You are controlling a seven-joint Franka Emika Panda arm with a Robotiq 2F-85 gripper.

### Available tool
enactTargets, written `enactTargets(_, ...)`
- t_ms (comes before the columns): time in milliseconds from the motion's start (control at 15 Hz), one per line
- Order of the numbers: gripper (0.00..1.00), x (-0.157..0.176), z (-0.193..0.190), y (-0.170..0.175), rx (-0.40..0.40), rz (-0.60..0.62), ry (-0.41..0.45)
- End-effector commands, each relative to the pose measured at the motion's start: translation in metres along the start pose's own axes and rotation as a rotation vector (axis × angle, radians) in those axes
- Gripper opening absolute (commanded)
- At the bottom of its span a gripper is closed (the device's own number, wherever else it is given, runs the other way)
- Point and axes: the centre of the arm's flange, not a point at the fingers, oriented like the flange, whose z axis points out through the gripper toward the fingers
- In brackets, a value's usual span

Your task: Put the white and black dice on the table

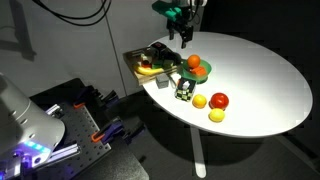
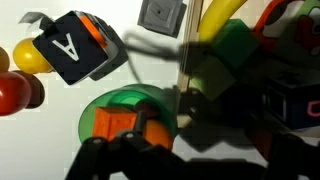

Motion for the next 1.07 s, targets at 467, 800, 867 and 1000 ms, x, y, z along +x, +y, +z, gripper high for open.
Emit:
enactTargets(467,1.00,-0.008,-0.061,-0.018,-0.002,-0.144,-0.060)
enactTargets(800,1.00,-0.008,-0.062,-0.018,0.000,-0.151,-0.052)
enactTargets(867,1.00,-0.009,-0.064,-0.018,-0.002,-0.153,-0.052)
enactTargets(1000,1.00,-0.009,-0.066,-0.019,-0.003,-0.154,-0.050)
